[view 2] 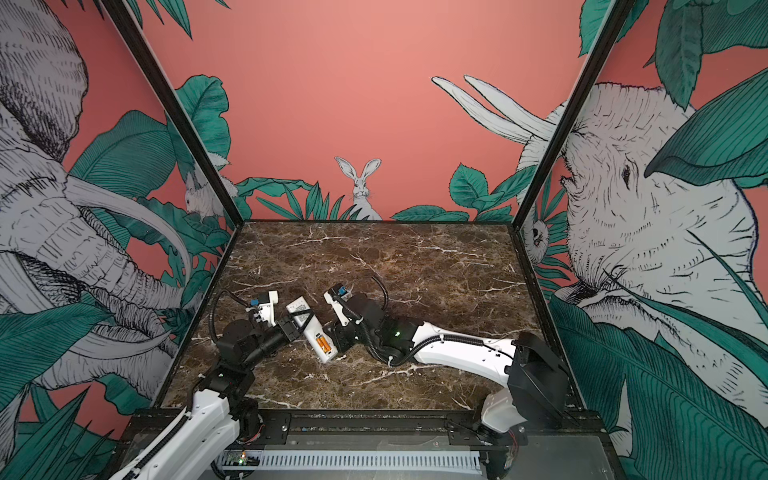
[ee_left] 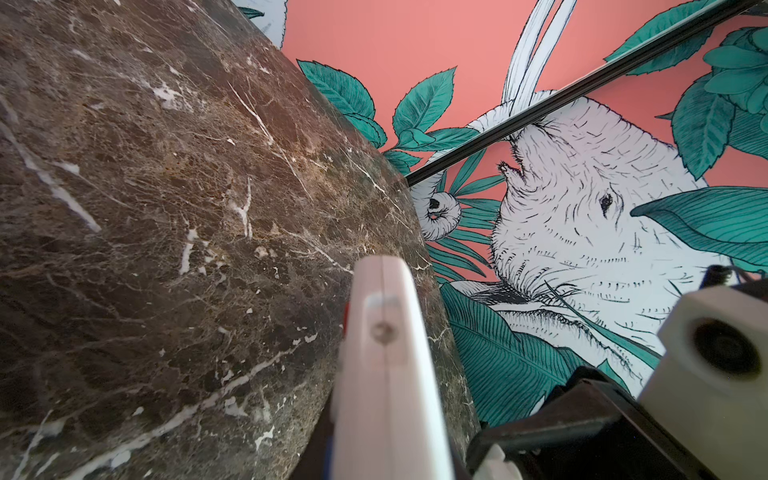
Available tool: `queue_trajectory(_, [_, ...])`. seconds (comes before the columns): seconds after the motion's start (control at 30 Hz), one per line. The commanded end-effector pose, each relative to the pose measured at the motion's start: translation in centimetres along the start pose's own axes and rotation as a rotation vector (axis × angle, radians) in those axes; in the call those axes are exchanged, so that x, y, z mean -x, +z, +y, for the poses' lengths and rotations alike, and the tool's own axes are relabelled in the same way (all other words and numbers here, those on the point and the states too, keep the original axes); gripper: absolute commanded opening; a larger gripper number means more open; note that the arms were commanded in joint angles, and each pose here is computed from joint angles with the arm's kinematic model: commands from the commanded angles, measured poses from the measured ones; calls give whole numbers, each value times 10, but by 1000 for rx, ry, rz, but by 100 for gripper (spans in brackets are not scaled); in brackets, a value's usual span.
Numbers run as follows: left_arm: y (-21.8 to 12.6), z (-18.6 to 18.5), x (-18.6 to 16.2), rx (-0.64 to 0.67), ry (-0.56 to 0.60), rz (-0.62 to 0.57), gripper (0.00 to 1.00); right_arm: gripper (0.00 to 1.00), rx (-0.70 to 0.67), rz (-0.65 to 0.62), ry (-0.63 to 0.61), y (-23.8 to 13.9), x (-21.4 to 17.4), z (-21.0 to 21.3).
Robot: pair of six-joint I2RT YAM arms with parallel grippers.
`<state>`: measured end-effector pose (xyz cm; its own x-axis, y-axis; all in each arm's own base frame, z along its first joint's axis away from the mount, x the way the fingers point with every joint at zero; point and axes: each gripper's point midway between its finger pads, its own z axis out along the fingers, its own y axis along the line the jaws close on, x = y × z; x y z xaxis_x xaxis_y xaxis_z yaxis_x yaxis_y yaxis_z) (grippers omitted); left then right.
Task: Load the batteries into the remote control
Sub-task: 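Lift the white cover and carry it with the right gripper to the remote, then align the white cover over the battery compartment with the right gripper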
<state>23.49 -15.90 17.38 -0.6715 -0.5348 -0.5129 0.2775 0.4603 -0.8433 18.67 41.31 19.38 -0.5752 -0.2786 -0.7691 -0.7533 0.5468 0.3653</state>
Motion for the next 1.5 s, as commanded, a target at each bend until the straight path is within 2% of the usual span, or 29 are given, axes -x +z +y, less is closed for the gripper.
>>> queue_trajectory(0.0, [-1, -8, 5, -34, 16, -30, 0, 6, 13, -50, -14, 2, 11, 8])
queue_trajectory(1.47, [-2, -6, 5, -35, 6, -37, 0, 1, -29, -12, -72, 28, -4, 15])
